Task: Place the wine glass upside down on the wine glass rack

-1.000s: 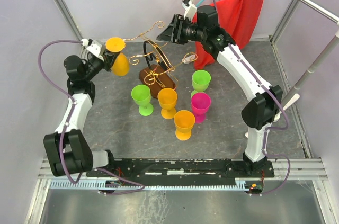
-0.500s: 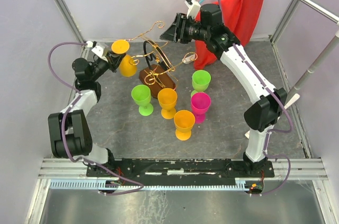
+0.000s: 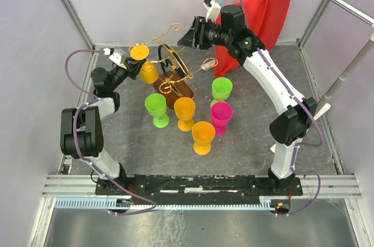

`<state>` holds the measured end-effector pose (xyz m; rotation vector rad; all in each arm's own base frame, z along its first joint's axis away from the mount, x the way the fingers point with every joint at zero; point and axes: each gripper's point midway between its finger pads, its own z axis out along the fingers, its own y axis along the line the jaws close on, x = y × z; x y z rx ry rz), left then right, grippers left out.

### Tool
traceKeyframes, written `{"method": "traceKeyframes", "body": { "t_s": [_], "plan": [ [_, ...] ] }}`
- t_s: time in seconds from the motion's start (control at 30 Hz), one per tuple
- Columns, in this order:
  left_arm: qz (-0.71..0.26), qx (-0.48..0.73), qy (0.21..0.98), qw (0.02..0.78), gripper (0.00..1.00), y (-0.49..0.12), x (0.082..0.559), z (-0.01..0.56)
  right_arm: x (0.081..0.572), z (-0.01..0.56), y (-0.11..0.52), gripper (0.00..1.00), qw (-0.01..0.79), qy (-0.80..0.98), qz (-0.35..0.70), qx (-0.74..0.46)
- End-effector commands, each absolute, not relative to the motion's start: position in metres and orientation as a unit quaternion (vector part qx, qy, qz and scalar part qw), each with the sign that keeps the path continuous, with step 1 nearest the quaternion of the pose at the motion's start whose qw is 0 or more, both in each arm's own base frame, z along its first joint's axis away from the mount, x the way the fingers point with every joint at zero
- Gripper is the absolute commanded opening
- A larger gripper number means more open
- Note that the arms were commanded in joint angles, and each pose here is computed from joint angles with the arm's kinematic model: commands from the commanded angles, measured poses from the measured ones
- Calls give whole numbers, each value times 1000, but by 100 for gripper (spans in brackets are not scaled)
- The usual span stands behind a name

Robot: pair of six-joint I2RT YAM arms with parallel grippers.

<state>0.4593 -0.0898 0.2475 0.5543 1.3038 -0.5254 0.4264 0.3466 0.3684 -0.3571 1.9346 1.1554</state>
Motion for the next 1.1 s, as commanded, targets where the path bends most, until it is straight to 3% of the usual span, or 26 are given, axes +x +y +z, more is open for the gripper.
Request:
{"method": "traceKeyframes", "body": {
  "t_s": [0.0, 0.8, 1.07],
  "plan": [
    [-228, 229, 562, 761, 3, -84, 468, 262, 415, 418, 335, 60, 469, 736, 463, -157],
    [-209, 190, 552, 784, 3, -68, 526, 258, 420, 409, 336, 60, 463, 742, 462, -147],
    [-184, 166, 558, 792, 3, -52, 525, 251, 420, 408, 336, 60, 462, 742, 462, -147]
  ]
}}
